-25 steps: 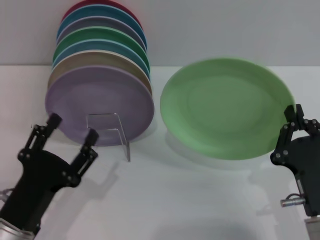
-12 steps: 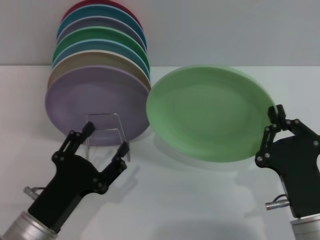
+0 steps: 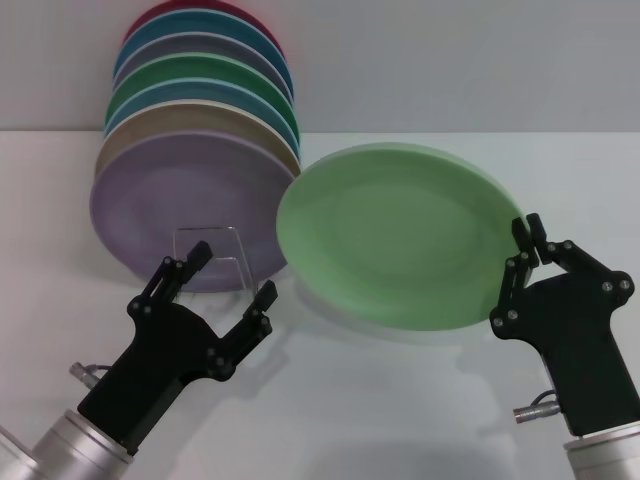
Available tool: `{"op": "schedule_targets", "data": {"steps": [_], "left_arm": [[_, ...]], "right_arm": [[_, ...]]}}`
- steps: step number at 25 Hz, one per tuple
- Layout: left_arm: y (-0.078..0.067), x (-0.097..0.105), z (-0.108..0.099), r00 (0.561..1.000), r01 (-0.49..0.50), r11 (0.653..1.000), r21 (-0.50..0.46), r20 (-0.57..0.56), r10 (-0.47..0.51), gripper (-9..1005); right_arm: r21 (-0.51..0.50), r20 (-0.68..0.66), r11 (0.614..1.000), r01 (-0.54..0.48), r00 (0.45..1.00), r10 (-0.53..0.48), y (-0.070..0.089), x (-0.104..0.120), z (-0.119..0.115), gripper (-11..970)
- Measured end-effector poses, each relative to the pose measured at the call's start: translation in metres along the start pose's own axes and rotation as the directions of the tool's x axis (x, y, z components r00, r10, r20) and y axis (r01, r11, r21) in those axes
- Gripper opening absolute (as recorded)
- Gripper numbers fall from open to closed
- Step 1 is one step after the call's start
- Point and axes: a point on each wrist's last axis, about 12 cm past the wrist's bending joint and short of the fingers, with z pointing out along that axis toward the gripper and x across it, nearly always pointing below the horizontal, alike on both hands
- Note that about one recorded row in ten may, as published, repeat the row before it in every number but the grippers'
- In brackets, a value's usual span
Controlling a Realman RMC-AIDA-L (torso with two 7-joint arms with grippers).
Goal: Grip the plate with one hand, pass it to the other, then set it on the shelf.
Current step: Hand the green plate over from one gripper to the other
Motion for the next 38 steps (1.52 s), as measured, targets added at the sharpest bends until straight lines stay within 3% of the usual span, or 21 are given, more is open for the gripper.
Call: {"op": "schedule_targets", "data": {"steps": [38], "left_arm": [[0.004, 0.004, 0.006, 0.999, 0.008, 1.0, -0.024, -0.039, -0.009, 814]], "right_arm": [[-0.084, 0.01, 0.996, 0.0, 1.0, 0.001, 0.011, -0.002, -0.007, 14]]}}
